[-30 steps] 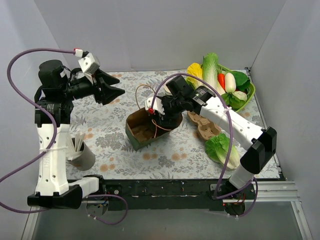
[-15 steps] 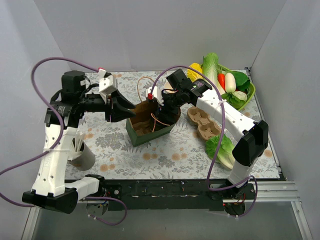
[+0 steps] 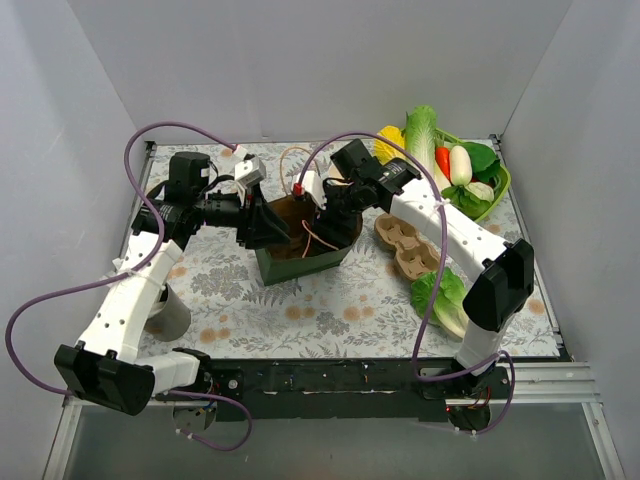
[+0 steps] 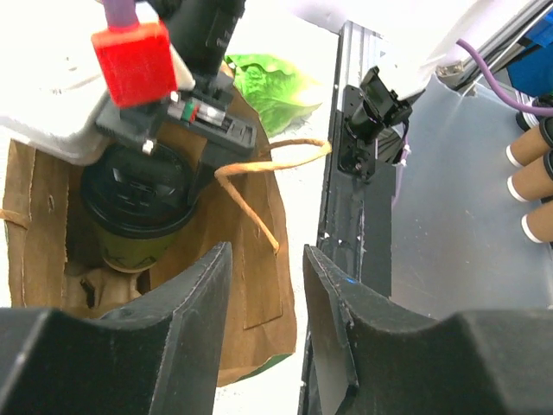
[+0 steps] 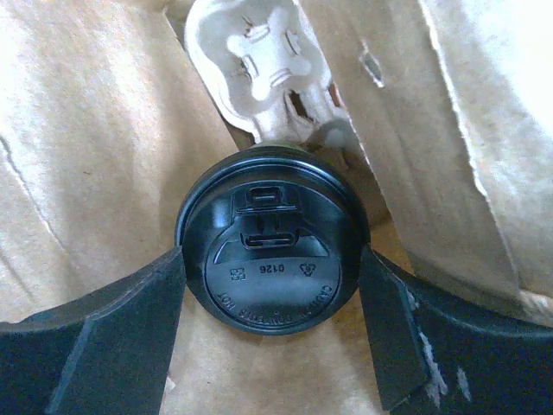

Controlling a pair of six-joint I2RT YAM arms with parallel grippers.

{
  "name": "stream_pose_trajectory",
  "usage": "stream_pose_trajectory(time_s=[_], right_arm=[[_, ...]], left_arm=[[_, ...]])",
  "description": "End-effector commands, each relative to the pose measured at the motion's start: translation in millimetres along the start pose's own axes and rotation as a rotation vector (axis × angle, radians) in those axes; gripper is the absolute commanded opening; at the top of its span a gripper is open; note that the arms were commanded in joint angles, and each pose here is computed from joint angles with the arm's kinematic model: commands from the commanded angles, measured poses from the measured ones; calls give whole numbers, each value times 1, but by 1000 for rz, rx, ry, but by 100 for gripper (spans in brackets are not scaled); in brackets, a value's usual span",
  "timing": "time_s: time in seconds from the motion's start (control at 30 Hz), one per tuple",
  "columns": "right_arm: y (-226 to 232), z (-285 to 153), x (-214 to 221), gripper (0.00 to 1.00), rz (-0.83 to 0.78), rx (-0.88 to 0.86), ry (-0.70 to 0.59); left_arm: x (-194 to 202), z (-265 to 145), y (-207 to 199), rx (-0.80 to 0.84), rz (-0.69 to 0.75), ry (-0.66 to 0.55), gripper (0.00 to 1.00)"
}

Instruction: Pack the takeout coffee

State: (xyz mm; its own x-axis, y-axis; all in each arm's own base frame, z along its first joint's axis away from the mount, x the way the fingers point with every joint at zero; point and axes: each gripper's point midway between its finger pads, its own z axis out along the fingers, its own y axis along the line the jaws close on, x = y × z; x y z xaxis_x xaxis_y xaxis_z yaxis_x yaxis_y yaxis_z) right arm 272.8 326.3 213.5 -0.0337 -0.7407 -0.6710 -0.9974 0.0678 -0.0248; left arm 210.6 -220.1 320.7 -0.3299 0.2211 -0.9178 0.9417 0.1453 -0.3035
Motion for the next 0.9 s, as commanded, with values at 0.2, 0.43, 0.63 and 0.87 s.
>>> stream_pose_trajectory(time_s=[0.2, 0.43, 0.63, 0.87], right_arm=[[-26, 7, 13, 4, -44, 79, 99], [-17, 0, 8, 4, -122, 48, 82], [-12, -9, -7, 4, -116, 43, 33], [-14, -3, -9, 4, -50, 4, 59]], left_arm=[[-16, -7, 9, -99, 24, -50, 37], [-17, -23, 9, -201, 19, -58, 34], [-24, -11, 4, -85, 57, -109, 38], [-76, -6, 8, -44, 272, -198, 43]])
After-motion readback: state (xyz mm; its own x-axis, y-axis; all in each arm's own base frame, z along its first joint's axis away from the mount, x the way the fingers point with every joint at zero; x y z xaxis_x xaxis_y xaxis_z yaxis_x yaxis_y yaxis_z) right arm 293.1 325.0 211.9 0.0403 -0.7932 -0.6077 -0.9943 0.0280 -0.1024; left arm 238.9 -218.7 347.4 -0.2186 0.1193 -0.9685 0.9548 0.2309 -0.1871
